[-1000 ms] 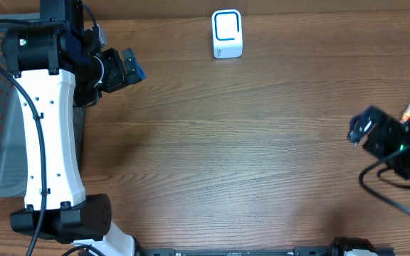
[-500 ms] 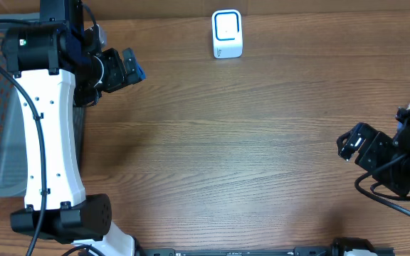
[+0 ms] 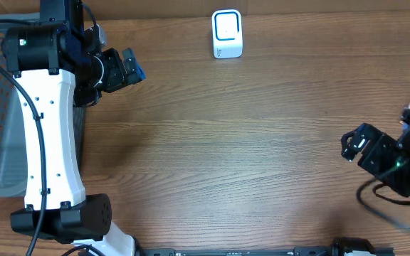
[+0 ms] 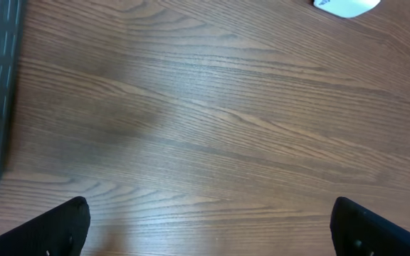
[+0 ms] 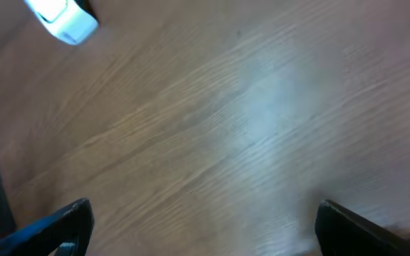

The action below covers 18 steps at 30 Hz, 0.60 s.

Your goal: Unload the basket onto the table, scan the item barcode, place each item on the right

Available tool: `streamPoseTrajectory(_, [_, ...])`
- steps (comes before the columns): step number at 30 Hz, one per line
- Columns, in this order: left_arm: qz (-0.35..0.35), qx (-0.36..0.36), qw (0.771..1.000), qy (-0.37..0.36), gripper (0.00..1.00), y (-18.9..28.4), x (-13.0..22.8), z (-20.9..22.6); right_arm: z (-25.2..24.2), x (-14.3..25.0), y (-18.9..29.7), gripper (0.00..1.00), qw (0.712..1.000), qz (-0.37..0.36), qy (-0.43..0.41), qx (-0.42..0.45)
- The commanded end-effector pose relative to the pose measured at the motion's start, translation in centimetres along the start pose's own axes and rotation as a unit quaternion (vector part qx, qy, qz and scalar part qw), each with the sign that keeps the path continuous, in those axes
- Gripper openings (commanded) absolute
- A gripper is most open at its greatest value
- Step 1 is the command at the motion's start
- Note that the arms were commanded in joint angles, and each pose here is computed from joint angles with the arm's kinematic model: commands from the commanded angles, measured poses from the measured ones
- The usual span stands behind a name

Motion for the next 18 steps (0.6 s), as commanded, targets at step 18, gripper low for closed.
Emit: streamPoseTrajectory(18, [0.006,0.001,1.0,-0.009,1.0,-0.4,0.0,-0.2,1.2,3.3,-3.0,1.0,0.917,-0.265,0.186,-0.234])
Point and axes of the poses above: each gripper's point midway between its finger pads, its own y axis back along the fingers, its own z axis along the line the jaws close on, x = y × z, the point moved 2 cm from there along y, back along the fingers, and after that the axes turned 7 degrees about -y, right-handed, at the moved point
